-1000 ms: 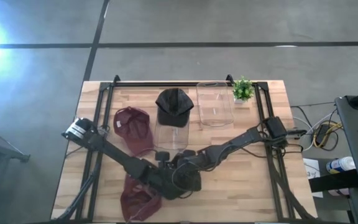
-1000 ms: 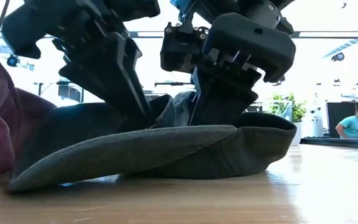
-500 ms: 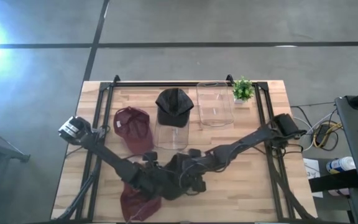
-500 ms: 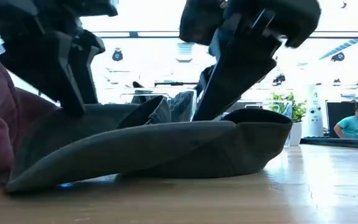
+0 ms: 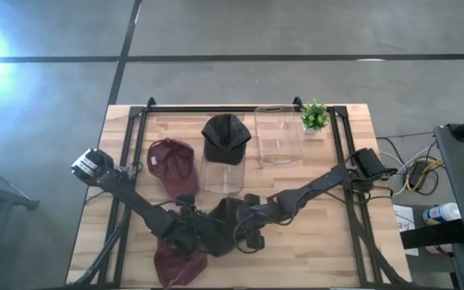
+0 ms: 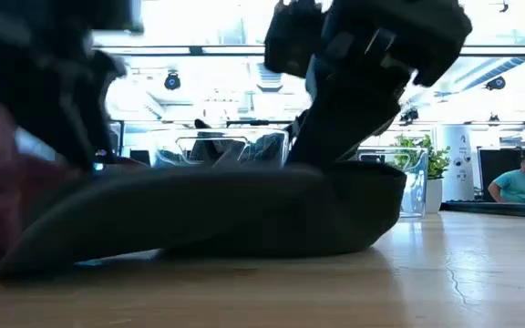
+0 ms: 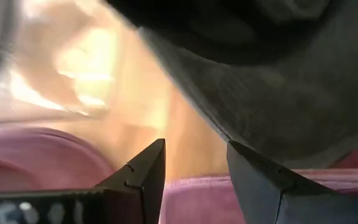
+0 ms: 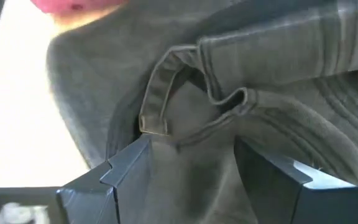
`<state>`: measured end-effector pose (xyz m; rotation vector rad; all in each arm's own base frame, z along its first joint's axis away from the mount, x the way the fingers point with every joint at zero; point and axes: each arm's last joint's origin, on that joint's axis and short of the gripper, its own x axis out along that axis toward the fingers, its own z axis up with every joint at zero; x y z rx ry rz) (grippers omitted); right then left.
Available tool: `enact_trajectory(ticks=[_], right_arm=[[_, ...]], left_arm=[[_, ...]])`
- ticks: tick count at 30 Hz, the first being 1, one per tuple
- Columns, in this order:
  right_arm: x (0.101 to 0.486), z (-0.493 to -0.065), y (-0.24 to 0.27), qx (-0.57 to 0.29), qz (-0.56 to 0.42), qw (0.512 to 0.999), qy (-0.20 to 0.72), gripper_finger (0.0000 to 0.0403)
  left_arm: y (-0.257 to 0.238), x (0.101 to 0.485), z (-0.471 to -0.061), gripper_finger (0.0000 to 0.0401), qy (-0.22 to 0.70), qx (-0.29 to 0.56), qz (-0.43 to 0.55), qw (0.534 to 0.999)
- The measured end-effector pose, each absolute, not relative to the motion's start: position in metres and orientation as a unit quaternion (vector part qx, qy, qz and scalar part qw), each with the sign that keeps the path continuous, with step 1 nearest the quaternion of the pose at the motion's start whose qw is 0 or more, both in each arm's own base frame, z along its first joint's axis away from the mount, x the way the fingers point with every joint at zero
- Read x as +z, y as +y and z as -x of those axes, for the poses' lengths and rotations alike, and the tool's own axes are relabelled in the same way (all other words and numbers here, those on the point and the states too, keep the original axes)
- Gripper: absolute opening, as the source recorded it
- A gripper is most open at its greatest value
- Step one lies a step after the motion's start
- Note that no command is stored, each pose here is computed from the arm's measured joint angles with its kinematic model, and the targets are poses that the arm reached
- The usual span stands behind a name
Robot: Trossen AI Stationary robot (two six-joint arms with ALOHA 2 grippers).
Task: Pick & Place hat
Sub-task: Put the black cap into the left transparent bin
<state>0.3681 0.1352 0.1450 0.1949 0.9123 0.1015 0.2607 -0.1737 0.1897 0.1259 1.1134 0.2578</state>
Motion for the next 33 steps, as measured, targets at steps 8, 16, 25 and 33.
enact_trajectory(ticks=[8,16,25,33], right_arm=[[0.128,-0.359,0.140,0.046,-0.147,0.851,0.503,0.0224],[0.135,-0.342,0.146,0.022,-0.166,0.834,0.526,0.0224],[0.148,-0.325,0.150,-0.004,-0.146,0.852,0.502,0.0224],[0.159,-0.310,0.169,-0.012,-0.124,0.871,0.475,0.0224]], left_arm=[[-0.183,0.169,-0.272,0.0167,0.448,0.053,0.026,0.892],[-0.187,0.174,-0.277,0.0167,0.427,0.037,0.026,0.903],[-0.178,0.238,-0.314,0.0167,0.290,0.078,0.059,0.952],[-0.135,0.224,-0.366,0.0167,0.231,0.063,0.135,0.961]])
